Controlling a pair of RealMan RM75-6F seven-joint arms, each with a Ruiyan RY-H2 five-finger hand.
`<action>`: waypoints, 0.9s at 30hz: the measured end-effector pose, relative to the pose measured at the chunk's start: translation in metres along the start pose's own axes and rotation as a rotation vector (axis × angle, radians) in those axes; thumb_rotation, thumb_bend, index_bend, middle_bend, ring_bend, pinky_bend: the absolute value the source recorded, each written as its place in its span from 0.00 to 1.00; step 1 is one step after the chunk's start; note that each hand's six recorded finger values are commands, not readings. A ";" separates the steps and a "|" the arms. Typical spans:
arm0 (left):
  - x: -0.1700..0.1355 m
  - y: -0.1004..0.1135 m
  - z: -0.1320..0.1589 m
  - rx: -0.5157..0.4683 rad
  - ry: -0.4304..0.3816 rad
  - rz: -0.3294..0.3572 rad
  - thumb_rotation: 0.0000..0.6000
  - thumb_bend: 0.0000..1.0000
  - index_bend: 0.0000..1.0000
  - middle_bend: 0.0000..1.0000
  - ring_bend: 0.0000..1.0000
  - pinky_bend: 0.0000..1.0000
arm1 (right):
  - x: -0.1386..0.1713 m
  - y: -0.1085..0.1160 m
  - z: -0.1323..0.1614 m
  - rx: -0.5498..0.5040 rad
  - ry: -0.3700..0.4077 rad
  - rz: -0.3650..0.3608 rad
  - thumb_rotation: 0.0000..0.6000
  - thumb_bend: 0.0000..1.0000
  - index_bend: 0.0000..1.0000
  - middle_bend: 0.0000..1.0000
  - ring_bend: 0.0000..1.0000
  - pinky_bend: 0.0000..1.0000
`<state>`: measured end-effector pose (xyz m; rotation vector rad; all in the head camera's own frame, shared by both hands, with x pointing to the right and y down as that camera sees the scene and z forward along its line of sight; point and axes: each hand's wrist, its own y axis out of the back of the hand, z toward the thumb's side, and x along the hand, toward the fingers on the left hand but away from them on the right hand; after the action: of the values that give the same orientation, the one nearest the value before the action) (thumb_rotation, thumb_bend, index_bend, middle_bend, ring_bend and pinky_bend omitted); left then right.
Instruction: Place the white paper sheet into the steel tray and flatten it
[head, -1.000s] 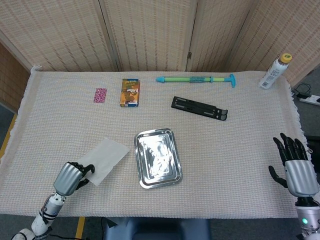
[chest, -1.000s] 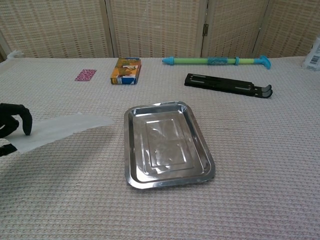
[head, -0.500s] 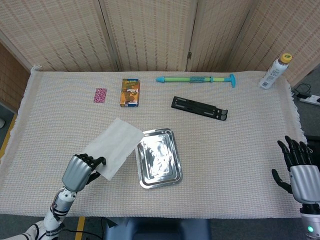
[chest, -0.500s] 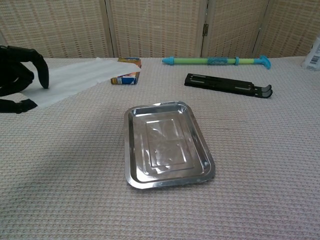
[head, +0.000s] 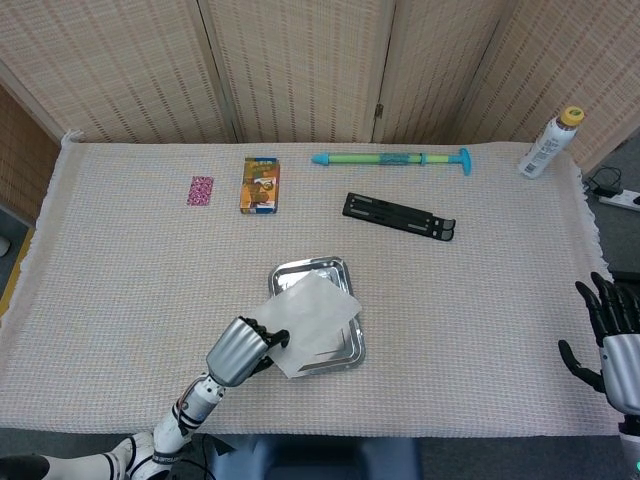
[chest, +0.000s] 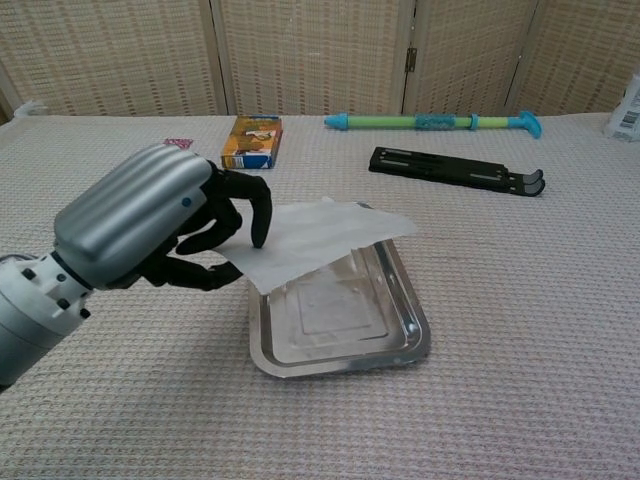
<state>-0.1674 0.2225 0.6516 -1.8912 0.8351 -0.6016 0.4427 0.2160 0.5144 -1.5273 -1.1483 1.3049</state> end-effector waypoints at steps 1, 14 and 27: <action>0.000 -0.005 0.001 -0.001 0.000 -0.013 1.00 0.67 0.66 1.00 1.00 1.00 | 0.001 0.003 -0.001 -0.004 -0.003 -0.007 1.00 0.40 0.00 0.00 0.00 0.00; -0.008 -0.024 0.005 -0.028 0.040 -0.060 1.00 0.68 0.65 1.00 1.00 1.00 | 0.011 0.043 -0.014 -0.106 -0.013 -0.116 1.00 0.40 0.00 0.00 0.00 0.00; -0.023 -0.054 -0.008 0.020 0.108 -0.170 1.00 0.68 0.66 1.00 1.00 1.00 | 0.043 0.081 0.008 -0.268 0.219 -0.198 1.00 0.40 0.00 0.00 0.00 0.00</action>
<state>-0.1719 0.2528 0.7026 -1.9374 0.7380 -0.8198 0.4476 0.2367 0.4250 -1.6519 -1.3323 0.8554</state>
